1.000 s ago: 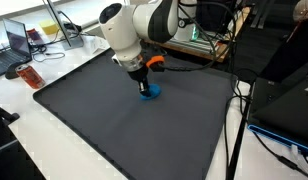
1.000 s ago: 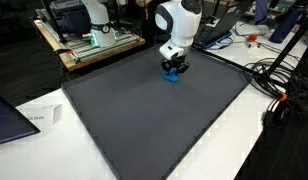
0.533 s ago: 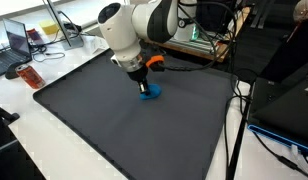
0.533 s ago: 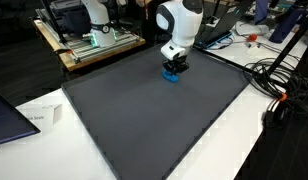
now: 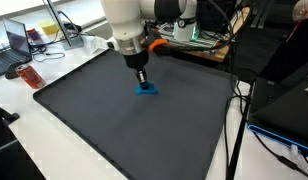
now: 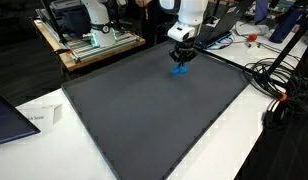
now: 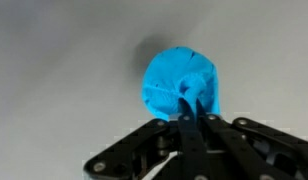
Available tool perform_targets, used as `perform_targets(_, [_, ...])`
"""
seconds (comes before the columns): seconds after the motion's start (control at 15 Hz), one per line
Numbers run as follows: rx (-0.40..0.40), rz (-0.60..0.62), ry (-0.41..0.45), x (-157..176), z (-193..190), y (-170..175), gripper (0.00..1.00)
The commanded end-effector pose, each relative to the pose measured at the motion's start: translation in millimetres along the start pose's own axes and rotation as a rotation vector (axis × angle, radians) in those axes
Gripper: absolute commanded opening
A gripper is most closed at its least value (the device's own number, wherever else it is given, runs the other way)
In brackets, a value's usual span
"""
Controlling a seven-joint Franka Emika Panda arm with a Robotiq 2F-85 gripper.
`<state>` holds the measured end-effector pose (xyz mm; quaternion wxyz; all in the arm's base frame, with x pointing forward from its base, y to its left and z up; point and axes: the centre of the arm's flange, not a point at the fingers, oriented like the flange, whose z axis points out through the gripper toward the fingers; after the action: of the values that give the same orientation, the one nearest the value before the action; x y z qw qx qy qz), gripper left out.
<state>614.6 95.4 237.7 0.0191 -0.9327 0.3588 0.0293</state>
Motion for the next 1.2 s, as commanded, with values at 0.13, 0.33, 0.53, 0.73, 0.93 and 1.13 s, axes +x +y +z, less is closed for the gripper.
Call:
perform_targets(0.13, [0.084,-0.058,0.129,-28.9,-83.4,23.3,0.01])
perform_targets(0.33, [0.122,-0.061,0.201,-32.4,-115.3,36.3,0.01])
perform_targets(0.53, [0.16,-0.076,0.314,-36.2,-143.9,46.3,0.01])
perform_targets(0.73, [0.193,-0.093,0.409,-39.6,-163.8,52.0,0.01])
perform_targets(0.93, [0.215,-0.096,0.487,-44.0,-175.6,60.8,0.01])
perform_targets(1.13, [0.232,-0.112,0.558,-50.4,-179.7,70.9,0.01])
